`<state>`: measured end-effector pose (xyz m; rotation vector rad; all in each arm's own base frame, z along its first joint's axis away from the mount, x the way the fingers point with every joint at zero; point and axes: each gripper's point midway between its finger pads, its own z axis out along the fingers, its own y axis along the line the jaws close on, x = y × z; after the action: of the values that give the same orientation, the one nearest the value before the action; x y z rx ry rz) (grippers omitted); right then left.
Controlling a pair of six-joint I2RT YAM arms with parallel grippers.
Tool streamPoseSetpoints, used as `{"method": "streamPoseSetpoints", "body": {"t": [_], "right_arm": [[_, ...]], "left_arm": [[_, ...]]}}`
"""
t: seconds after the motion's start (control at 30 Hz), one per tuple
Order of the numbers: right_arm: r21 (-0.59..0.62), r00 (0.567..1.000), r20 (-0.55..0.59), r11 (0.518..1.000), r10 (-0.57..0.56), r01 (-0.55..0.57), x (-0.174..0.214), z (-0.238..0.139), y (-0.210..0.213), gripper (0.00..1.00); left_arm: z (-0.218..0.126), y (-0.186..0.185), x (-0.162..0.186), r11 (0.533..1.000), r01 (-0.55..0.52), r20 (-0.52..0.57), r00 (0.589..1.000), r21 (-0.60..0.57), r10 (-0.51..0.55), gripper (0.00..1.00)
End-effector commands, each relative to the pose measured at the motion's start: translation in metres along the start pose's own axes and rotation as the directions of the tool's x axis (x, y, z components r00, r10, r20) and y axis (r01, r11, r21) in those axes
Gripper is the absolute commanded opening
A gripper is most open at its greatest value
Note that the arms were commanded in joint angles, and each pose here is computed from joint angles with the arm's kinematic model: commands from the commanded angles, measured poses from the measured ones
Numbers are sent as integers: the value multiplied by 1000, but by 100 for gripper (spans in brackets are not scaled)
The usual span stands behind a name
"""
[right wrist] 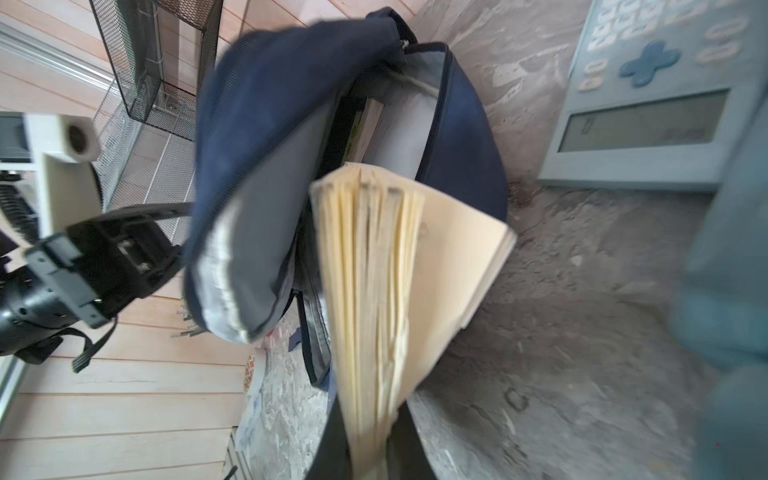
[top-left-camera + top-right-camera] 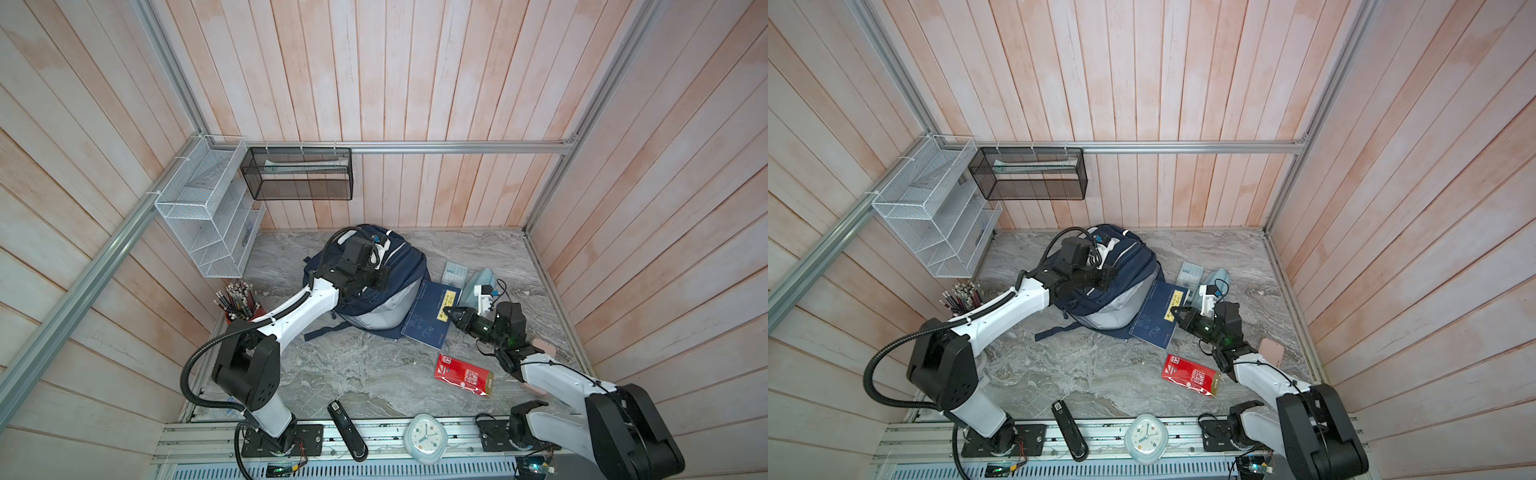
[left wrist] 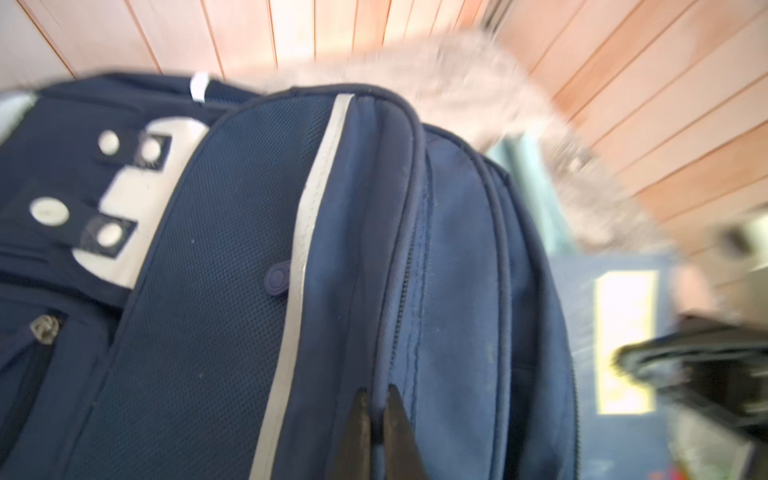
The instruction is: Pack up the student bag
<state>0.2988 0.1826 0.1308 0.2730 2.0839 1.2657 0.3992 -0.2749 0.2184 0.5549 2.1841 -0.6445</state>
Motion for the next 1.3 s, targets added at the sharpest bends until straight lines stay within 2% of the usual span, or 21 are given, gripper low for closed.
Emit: {"method": "streamPoseSetpoints", "body": {"t": [0.0,0.2,0.4,0.57,0.6,0.67,0.7,0.87,1.07,1.2,1.27], "right_arm": [[-131,996,94,991,1,11,-31,26,45,0],[-152,997,73,988,-1,12,-36,112,64,0],[-206,981,69,965,182,-164,-44,201,48,0],[-174,986,77,976,149,-134,-37,259,59,0],[-180,988,66,976,138,-124,-35,264,65,8],[-171,994,35,980,105,-97,-27,271,67,34],[-152,996,13,984,93,-90,-23,271,64,44],[-97,997,-11,992,81,-82,-11,228,46,65],[27,990,-133,999,-37,41,16,163,32,69],[69,983,-174,995,-62,75,37,111,24,69],[125,979,-169,982,-117,139,41,87,19,69]], "left_arm": [[-34,-29,-45,985,6,117,993,172,-26,0],[-61,-13,-64,959,77,180,975,272,-129,0],[-62,-11,-65,955,92,172,974,283,-146,0],[-59,-8,-59,952,125,164,971,279,-176,0],[-57,-8,-55,949,132,156,971,288,-183,0],[-52,-7,-48,944,148,134,972,294,-195,0],[-49,-5,-45,944,159,126,971,290,-203,0],[-40,10,-33,941,246,122,953,231,-279,0],[-23,20,-14,924,319,105,932,209,-346,0],[-11,29,2,917,360,95,920,173,-379,0],[-5,29,12,909,380,87,913,172,-398,0]]}}
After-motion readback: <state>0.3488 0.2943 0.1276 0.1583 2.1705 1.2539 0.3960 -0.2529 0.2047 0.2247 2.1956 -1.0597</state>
